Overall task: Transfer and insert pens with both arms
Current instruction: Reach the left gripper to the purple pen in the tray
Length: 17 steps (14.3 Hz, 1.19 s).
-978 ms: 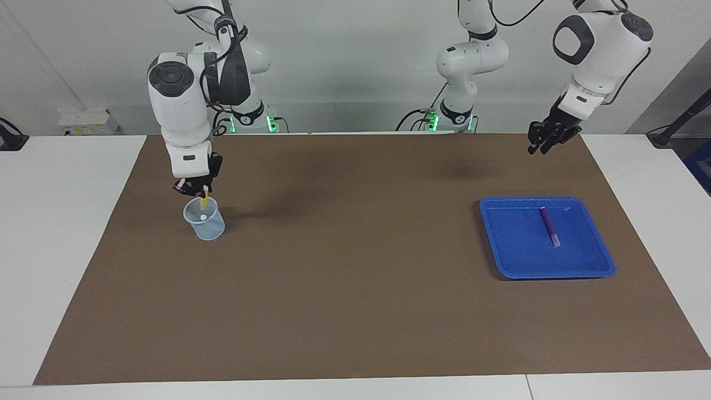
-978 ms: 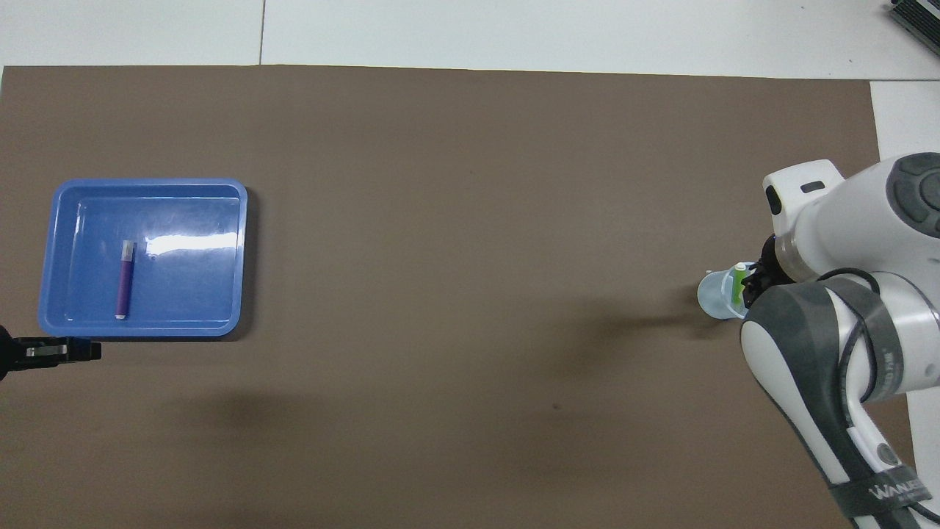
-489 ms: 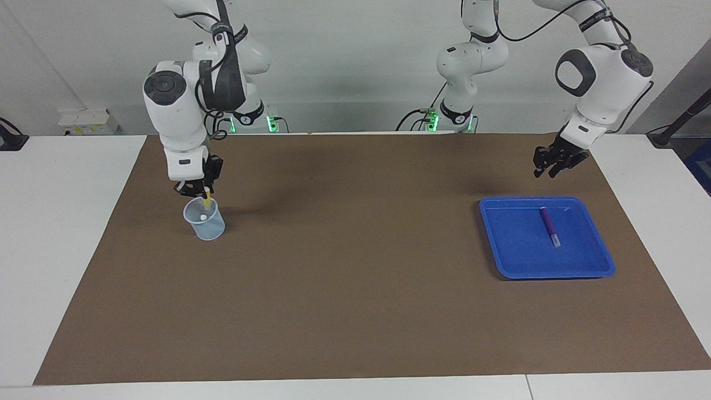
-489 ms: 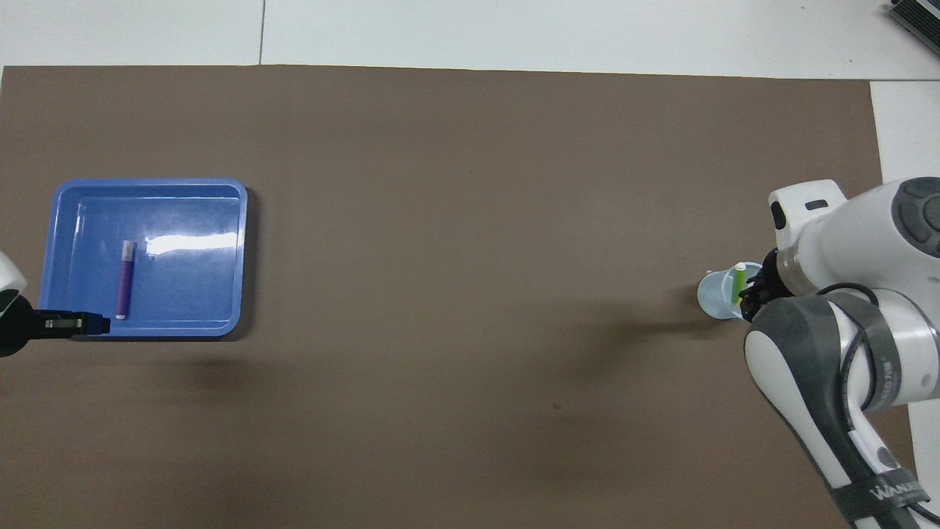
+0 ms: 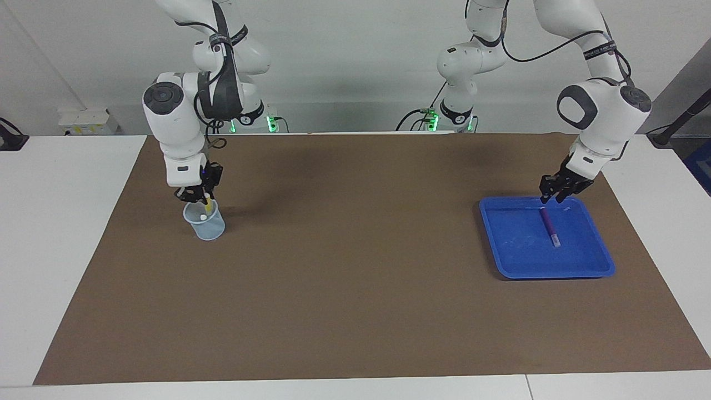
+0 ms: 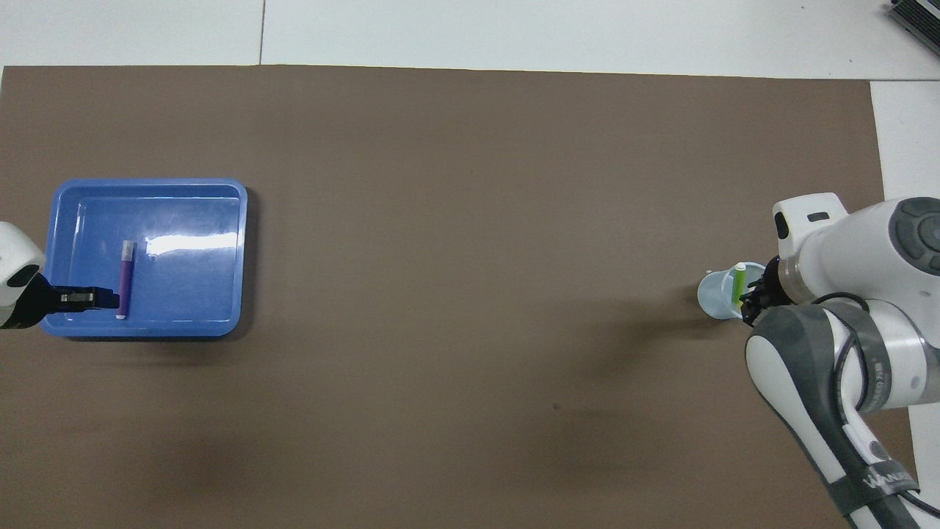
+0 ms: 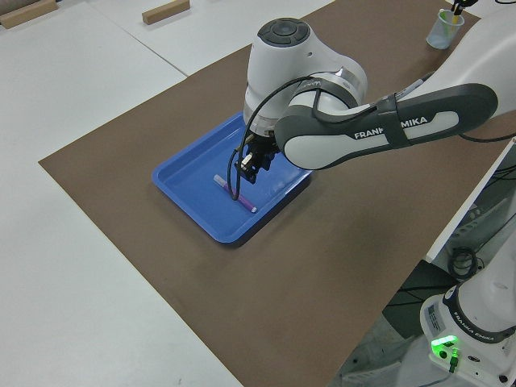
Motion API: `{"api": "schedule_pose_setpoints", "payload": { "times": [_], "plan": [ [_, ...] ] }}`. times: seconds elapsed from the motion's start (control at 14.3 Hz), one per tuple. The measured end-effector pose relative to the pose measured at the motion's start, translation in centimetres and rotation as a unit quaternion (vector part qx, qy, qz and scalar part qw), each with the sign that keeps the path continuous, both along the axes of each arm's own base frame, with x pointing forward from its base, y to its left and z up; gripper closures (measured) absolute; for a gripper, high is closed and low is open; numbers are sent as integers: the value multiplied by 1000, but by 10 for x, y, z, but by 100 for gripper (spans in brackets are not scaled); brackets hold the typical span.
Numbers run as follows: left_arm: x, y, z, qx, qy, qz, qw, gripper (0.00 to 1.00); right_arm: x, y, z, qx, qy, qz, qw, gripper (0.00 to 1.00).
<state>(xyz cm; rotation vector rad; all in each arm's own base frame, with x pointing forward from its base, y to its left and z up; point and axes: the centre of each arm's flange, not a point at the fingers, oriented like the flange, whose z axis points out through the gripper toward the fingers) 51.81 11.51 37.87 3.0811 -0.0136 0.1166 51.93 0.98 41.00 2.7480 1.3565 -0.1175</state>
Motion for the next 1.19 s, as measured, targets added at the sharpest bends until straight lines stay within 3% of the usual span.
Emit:
{"api": "schedule_pose_setpoints", "payload": {
  "times": [0.49, 0.63, 0.77, 0.91, 1.19],
  "plan": [
    [30, 8, -44, 5, -14, 4, 1000, 50, -1, 2, -13, 7, -25, 2, 1000, 80],
    [35, 10, -54, 6, -16, 5, 1000, 50, -1, 2, -13, 8, -30, 3, 1000, 62],
    [40, 11, -59, 7, -17, 5, 1000, 49, 0, 2, -13, 8, -30, 3, 1000, 59],
    [44, 12, -62, 7, -19, 5, 1000, 50, -1, 2, -13, 8, -29, 3, 1000, 41],
    [49, 14, -75, 11, -27, 7, 1000, 50, 4, 8, 6, 12, -15, 0, 1000, 40]
  ]
}}
